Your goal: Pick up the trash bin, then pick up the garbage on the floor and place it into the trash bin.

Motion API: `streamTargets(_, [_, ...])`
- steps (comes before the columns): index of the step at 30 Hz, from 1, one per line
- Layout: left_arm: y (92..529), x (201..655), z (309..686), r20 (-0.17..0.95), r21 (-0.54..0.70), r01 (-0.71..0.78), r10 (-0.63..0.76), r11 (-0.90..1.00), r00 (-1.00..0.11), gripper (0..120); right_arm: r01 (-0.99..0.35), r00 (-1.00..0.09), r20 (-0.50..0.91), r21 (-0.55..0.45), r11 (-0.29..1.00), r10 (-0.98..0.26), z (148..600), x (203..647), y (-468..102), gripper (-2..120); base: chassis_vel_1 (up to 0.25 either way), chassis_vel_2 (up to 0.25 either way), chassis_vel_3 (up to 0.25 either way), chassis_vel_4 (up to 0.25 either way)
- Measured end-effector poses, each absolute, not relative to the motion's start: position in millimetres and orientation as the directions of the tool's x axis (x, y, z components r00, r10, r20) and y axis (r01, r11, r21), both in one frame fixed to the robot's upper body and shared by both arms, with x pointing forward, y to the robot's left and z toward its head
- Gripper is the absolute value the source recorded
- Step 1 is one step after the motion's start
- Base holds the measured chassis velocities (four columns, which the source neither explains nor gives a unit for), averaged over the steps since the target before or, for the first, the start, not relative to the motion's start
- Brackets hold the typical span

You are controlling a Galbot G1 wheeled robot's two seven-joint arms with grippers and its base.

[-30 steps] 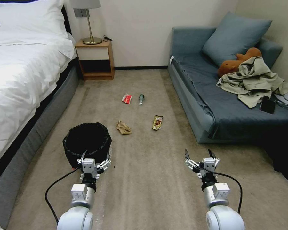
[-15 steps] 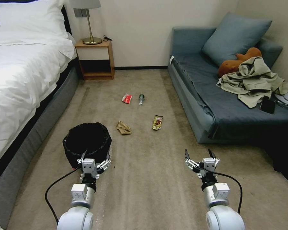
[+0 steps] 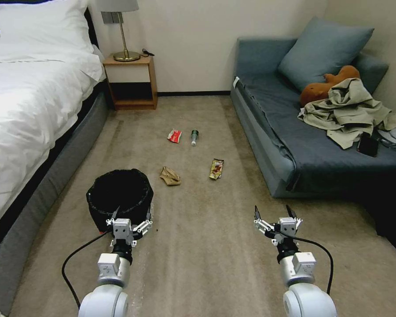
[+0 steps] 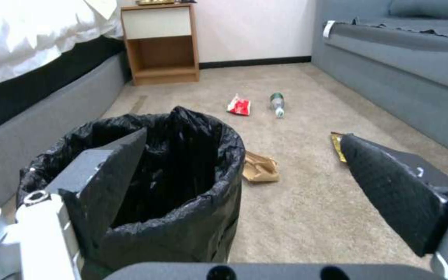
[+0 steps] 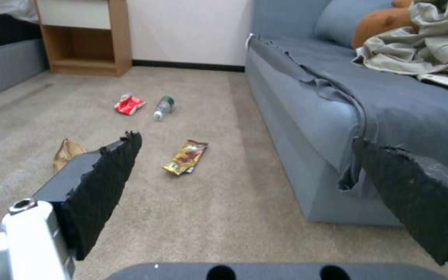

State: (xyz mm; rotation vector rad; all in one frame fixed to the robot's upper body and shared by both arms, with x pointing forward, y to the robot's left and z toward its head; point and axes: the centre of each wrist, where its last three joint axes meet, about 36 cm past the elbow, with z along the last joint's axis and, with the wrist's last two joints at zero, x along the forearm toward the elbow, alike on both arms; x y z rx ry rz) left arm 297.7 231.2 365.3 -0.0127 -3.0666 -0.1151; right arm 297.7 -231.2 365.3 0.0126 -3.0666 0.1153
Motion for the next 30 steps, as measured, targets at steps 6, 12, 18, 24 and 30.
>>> streamTargets(6, [231.2,297.7,365.3,0.073,0.075,0.011,0.006,0.997,-0.997,100,-0.011,-0.997,0.073,-0.075,0.997,-0.005,365.3,297.7,-231.2,100,0.000,0.000,0.000,0.000])
streamTargets(12, [231.2,297.7,365.3,0.073,0.075,0.011,0.006,0.997,-0.997,100,-0.011,-0.997,0.073,-0.075,0.997,-0.005,365.3,297.7,-231.2,100,0.000,0.000,0.000,0.000])
streamTargets(18, [231.2,297.7,365.3,0.073,0.075,0.011,0.006,0.997,-0.997,100,-0.011,-0.997,0.073,-0.075,0.997,-0.005,365.4,297.7,-231.2,100,0.000,0.000,0.000,0.000])
streamTargets(24, [231.2,297.7,365.3,0.073,0.075,0.011,0.006,0.997,-0.997,100,-0.011,-0.997,0.073,-0.075,0.997,-0.005,365.3,297.7,-231.2,100,0.000,0.000,0.000,0.000])
streamTargets(30, [231.2,297.7,365.3,0.073,0.075,0.011,0.006,0.997,-0.997,100,-0.011,-0.997,0.073,-0.075,0.997,-0.005,365.3,297.7,-231.2,100,0.000,0.000,0.000,0.000])
